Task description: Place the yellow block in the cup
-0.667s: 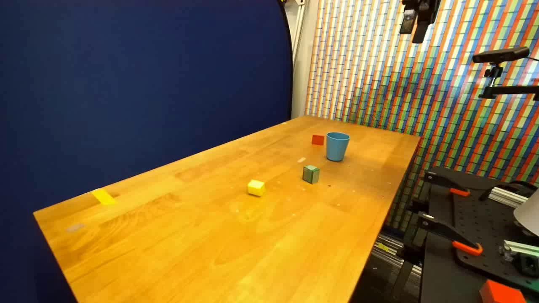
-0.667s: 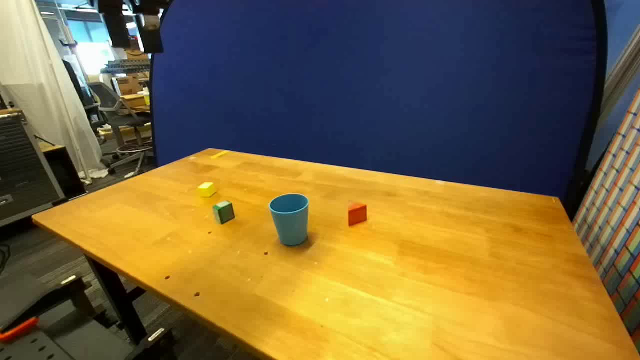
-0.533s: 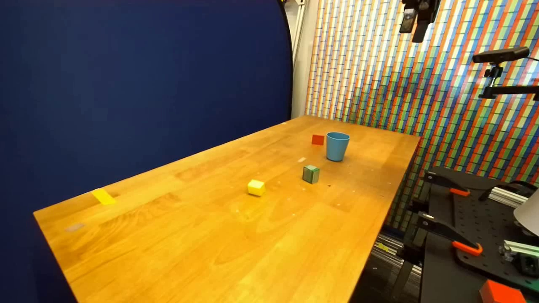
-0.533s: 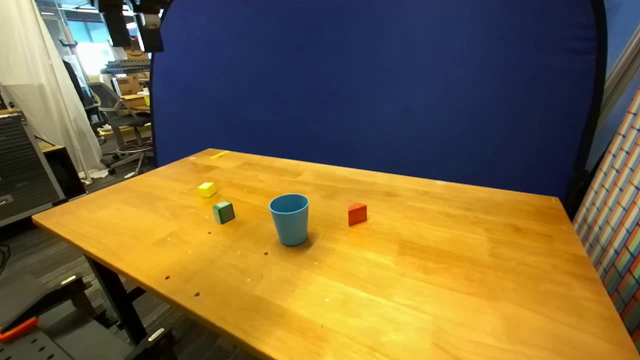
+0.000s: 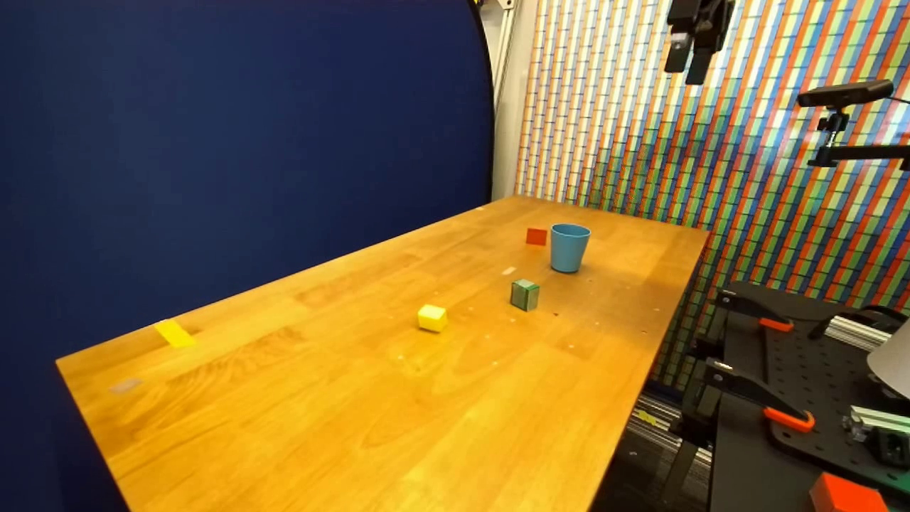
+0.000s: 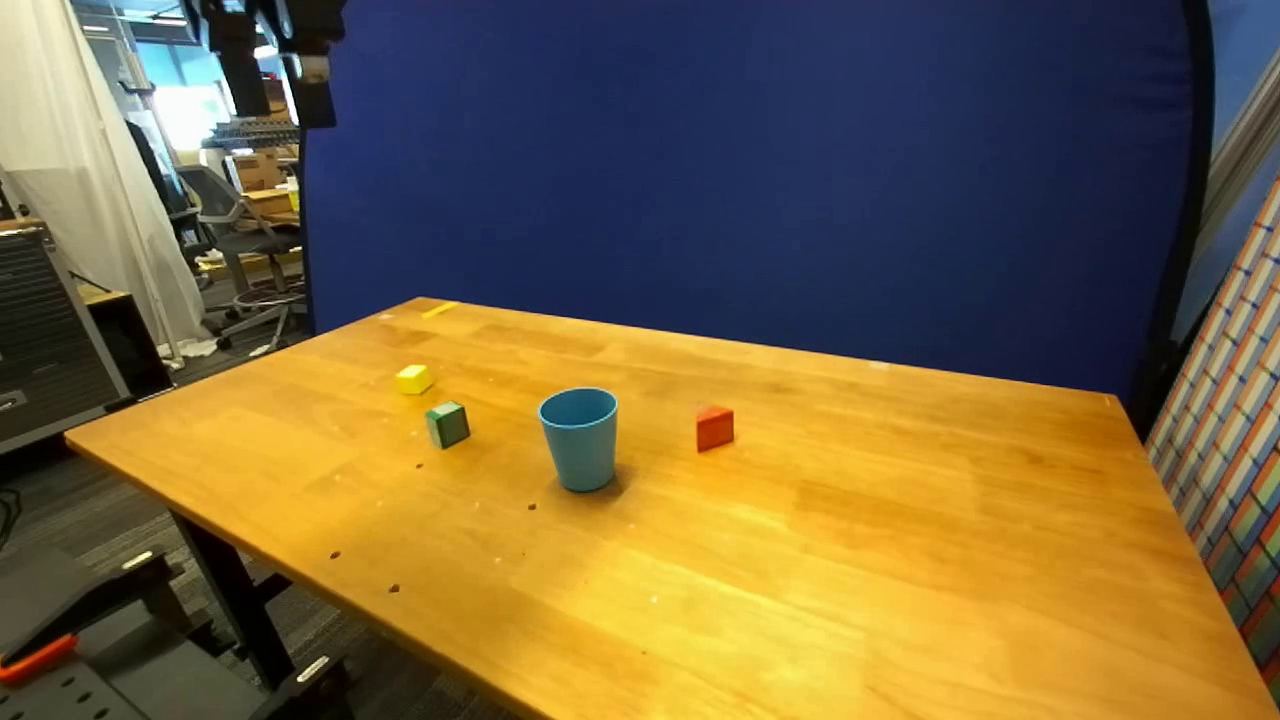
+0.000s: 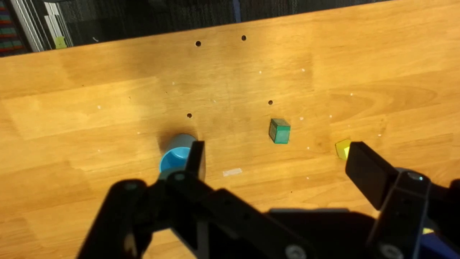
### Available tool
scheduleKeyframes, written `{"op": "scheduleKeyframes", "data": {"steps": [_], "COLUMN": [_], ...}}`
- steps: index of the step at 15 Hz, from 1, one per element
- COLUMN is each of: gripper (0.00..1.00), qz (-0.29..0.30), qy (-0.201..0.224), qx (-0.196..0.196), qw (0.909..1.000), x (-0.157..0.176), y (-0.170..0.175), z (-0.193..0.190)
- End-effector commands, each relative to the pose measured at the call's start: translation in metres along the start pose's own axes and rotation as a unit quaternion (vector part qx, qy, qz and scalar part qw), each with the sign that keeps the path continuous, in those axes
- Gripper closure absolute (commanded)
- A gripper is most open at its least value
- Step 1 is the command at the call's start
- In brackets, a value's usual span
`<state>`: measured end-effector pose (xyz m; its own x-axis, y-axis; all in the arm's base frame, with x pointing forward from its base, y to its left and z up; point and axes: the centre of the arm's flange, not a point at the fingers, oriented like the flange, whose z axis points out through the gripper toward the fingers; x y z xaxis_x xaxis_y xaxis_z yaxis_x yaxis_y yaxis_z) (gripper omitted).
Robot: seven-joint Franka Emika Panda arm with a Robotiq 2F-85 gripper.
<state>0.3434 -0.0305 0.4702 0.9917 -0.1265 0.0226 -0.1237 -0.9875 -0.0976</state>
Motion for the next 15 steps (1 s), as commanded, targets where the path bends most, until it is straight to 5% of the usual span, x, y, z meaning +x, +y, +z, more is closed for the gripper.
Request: {"op": "scheduleKeyframes", "data": {"steps": [1,7,15], "gripper": [0.0,0.0,0.0], "qz": [-0.045,-0.158,-0.249], "qy": [-0.039,-0.088,-0.123], "qx": [-0.023,-0.038,-0.007], "qw": [0.998,0.9828,0.9605], "x": [0.04,0.079,0.146], "y": [-0.049,-0.132,-0.21], "z": [0.07,0.196,0.322]}}
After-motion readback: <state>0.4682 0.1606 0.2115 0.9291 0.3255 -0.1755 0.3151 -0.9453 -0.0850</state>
